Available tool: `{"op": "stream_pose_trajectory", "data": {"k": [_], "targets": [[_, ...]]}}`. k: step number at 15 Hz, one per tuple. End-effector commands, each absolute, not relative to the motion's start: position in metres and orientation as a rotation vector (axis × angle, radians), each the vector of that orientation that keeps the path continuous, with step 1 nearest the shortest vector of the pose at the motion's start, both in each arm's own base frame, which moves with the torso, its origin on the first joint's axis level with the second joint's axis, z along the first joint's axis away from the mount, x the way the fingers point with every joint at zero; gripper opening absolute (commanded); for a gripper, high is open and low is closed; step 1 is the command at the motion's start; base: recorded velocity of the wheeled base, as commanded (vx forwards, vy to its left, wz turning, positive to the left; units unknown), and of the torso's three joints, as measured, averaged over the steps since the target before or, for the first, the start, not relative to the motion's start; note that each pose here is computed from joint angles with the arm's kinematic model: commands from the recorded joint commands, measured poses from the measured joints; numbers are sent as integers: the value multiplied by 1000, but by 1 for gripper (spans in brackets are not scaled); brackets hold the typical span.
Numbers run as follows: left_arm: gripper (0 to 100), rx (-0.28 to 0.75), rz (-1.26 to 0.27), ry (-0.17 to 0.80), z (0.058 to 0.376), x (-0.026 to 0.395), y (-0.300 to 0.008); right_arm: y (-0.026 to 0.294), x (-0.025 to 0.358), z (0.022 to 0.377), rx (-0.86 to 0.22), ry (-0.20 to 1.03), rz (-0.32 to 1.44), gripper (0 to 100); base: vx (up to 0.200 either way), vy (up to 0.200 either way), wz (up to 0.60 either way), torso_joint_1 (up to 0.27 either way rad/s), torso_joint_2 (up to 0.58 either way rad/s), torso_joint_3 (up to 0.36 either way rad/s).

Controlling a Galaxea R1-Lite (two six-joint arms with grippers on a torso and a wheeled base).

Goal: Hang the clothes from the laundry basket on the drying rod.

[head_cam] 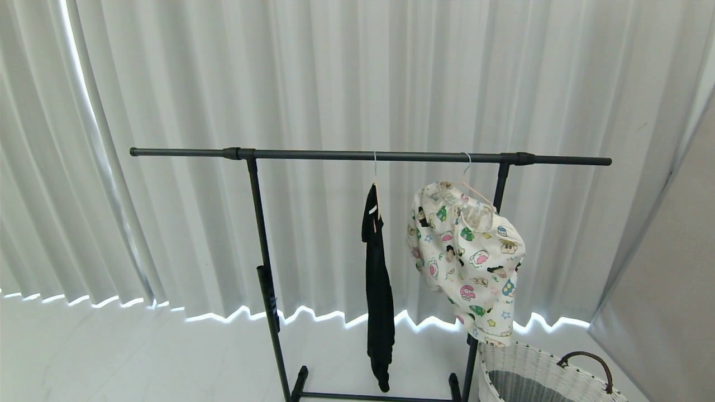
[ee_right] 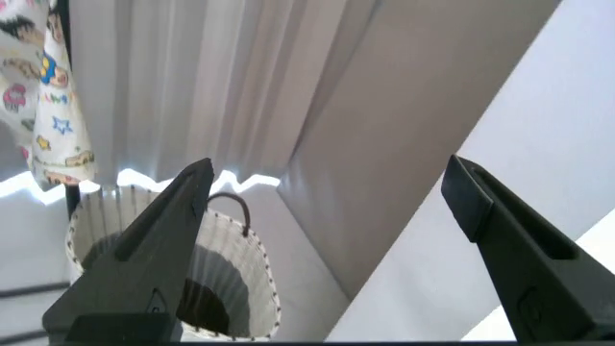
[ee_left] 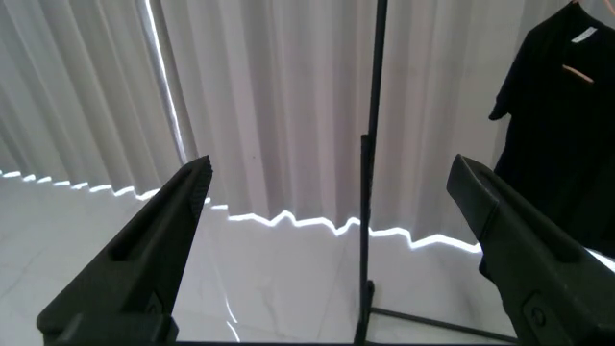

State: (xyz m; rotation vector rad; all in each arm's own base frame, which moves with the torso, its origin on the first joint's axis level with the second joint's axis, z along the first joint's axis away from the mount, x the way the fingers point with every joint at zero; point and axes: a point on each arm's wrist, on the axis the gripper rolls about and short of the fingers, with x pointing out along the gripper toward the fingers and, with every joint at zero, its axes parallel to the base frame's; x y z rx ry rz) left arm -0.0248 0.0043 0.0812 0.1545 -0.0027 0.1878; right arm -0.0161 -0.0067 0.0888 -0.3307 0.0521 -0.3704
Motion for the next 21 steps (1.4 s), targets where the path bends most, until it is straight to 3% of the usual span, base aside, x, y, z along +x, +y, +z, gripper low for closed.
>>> {"op": "stream_pose_trajectory", "data": {"k": [1, 3, 4, 6, 13, 17, 18, 21], "targets": [[100, 156, 188, -2, 81, -25, 4, -7, -19, 88, -306, 15, -378, 100, 0, 0, 0, 0, 0, 0], [100, 159, 174, -4, 81, -25, 4, -7, -19, 88, -301, 11, -368, 100, 0, 0, 0, 0, 0, 0], [100, 140, 121, -8, 80, -24, 3, -7, -24, 87, -305, -60, -322, 100, 0, 0, 0, 0, 0, 0], [100, -8, 0, -3, 76, -23, 0, -5, -24, 87, -317, -73, -245, 100, 0, 0, 0, 0, 0, 0], [100, -38, 8, 4, 75, -23, 0, -5, -24, 87, -258, -77, -240, 100, 0, 0, 0, 0, 0, 0], [100, -38, 8, 4, 75, -23, 0, -1, -23, 83, -22, -78, -33, 100, 0, 0, 0, 0, 0, 0], [100, -38, 8, 4, 75, -23, 0, 0, -23, 76, 35, -2, 0, 100, 0, 0, 0, 0, 0, 0], [100, -38, 8, 4, 75, -23, 0, 0, -23, 76, 28, -3, -5, 100, 0, 0, 0, 0, 0, 0]]}}
